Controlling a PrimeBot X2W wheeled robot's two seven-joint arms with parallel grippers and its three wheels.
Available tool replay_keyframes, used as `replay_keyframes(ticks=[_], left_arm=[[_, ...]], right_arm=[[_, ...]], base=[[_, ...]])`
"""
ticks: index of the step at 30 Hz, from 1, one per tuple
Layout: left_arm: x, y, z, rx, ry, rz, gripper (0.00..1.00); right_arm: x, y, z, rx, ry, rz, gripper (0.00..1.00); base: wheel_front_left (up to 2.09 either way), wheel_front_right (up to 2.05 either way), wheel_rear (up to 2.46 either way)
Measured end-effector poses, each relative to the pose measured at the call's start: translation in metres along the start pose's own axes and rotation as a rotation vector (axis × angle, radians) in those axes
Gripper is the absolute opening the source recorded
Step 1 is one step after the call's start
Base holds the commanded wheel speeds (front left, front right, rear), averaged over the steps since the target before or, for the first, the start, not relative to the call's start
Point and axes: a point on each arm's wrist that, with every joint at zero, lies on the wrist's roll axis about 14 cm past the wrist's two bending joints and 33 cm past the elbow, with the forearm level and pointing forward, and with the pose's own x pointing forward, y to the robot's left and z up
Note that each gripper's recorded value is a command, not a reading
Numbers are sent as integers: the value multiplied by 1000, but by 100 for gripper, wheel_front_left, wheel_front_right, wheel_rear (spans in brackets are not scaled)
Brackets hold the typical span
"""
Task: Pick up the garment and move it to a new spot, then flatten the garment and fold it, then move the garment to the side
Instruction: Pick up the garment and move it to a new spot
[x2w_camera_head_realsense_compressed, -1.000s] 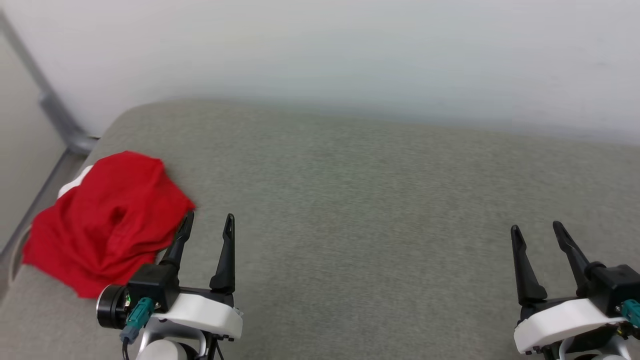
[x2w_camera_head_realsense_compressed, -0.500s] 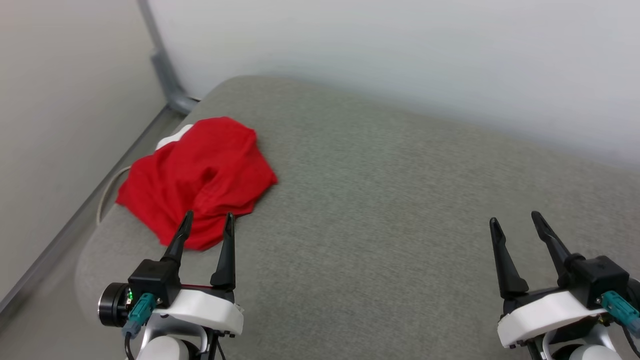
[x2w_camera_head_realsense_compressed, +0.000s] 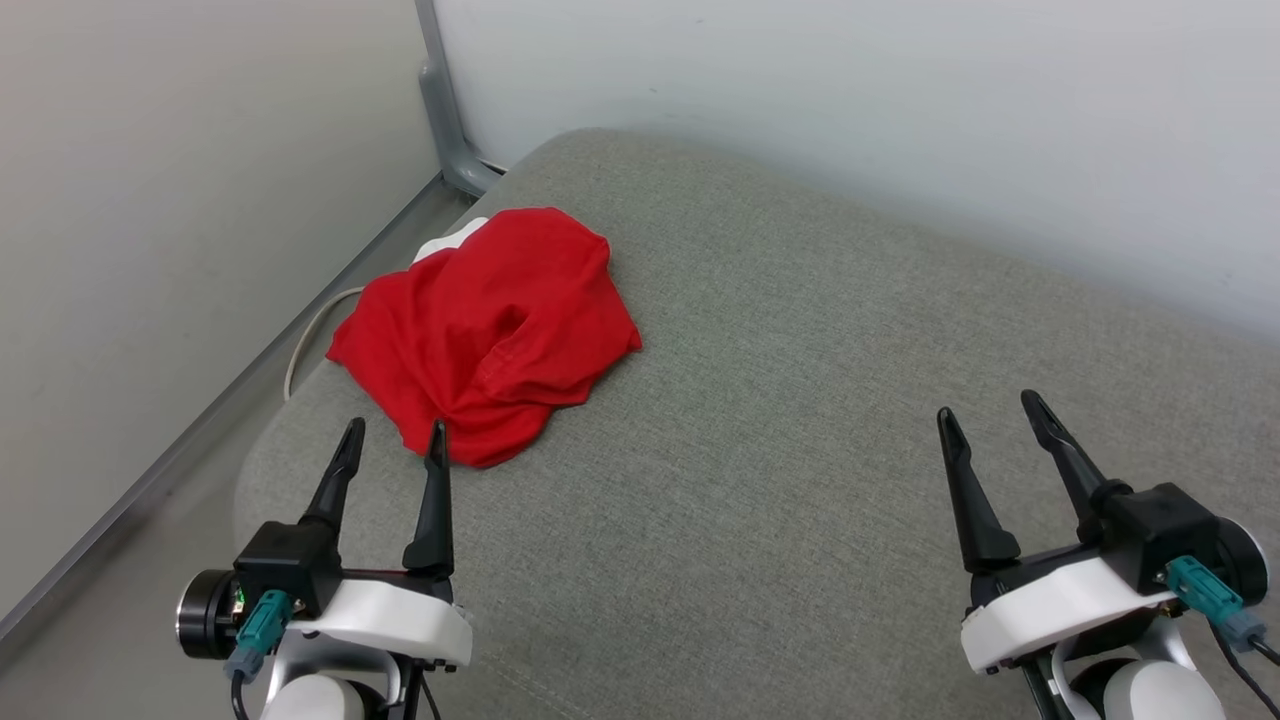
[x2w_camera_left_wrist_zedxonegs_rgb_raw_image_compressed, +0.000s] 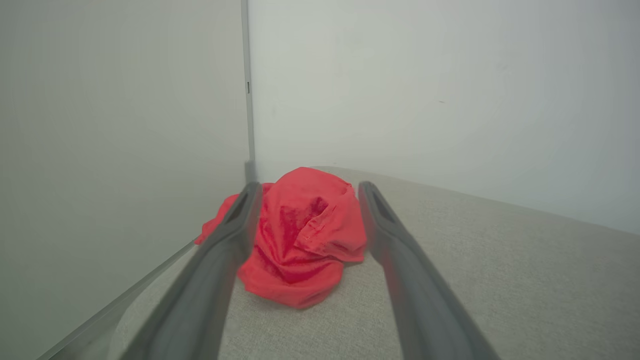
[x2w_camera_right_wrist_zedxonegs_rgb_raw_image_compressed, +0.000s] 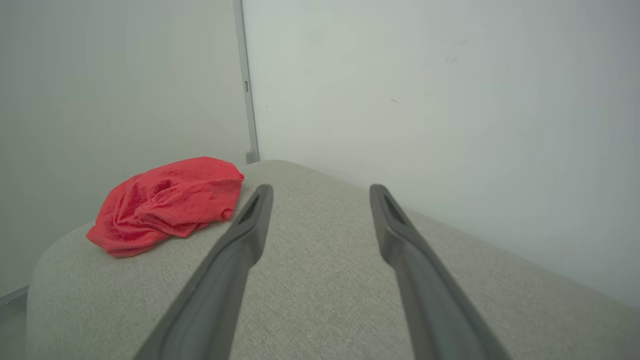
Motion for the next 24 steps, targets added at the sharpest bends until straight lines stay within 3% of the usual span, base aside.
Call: replay_keyframes(ticks=[12,24], left_arm=[[1,3,-12,1,38,11,100],[92,3,-26,-8,96,-16,100]], right_arm=[[3,-4,-6,9,6,-8,100],[11,-34,-27,14,49,-49,100]], base=[[0,0,0],[0,0,0]])
